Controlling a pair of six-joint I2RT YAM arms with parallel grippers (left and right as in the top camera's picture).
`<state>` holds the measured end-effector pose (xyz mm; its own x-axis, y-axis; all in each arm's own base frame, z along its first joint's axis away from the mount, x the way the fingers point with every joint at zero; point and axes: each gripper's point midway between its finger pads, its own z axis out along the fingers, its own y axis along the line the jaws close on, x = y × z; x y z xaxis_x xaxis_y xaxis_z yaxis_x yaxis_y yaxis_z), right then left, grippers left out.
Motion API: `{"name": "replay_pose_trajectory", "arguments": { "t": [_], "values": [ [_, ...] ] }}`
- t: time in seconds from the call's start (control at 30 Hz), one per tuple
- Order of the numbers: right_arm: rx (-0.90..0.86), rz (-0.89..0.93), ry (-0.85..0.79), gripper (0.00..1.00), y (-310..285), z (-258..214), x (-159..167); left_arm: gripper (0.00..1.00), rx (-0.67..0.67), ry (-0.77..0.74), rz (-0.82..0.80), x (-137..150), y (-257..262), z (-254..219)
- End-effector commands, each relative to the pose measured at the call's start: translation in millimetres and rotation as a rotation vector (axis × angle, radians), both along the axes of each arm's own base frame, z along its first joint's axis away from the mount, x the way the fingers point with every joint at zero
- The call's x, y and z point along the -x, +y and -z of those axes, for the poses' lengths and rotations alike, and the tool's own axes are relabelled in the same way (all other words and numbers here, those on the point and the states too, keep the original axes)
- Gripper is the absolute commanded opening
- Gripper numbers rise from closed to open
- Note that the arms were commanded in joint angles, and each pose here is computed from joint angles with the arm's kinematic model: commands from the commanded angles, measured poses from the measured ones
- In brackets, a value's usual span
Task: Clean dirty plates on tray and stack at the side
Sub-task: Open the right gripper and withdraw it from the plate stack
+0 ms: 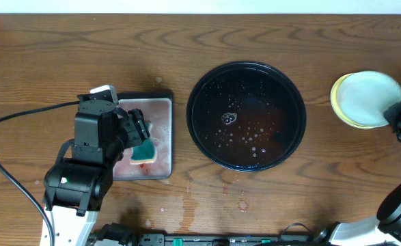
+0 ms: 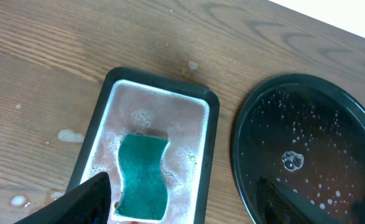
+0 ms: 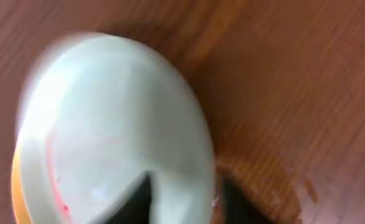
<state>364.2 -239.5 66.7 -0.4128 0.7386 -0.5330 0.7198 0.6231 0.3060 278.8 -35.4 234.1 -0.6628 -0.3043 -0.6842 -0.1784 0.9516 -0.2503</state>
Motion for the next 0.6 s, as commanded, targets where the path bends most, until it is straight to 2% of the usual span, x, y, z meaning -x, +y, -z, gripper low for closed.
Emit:
{"name": "replay_pose_trajectory", "arguments": {
  "t": [0.0, 0.03, 0.07, 0.2, 0.37, 0.47, 0.57],
  "values": [
    [-0.031, -0.010, -0.020, 0.66, 11.2, -1.3, -7.0, 0.74, -0.004, -0.019, 0.003, -2.1, 0.6, -8.6],
    [-0.041, -0.018, -0.023, 0.75, 13.2, -2.3, -7.9, 0.75, -0.004, -0.019, 0.003, -1.9, 0.5, -8.4],
    [-0.047, -0.023, -0.025, 0.75, 14.7, -4.2, -8.0, 0.75, -0.004, -0.019, 0.003, -1.9, 0.5, -8.4],
    [-0.080, -0.065, -0.071, 0.71, 27.6, -25.0, -9.2, 0.75, -0.005, -0.018, 0.003, -1.9, 0.5, -8.4],
    [-0.108, -0.149, -0.181, 0.66, 55.4, -78.2, -6.0, 0.75, -0.007, -0.007, 0.003, 0.0, 0.9, -6.3],
    [-0.037, -0.288, -0.224, 0.67, 104.7, -132.4, 10.9, 0.75, -0.034, 0.015, 0.024, 4.1, 1.8, -2.2],
    [-0.028, -0.401, -0.206, 0.68, 145.8, -141.8, 17.1, 0.75, -0.041, 0.022, 0.029, 5.9, 2.1, -1.0]
  ]
}}
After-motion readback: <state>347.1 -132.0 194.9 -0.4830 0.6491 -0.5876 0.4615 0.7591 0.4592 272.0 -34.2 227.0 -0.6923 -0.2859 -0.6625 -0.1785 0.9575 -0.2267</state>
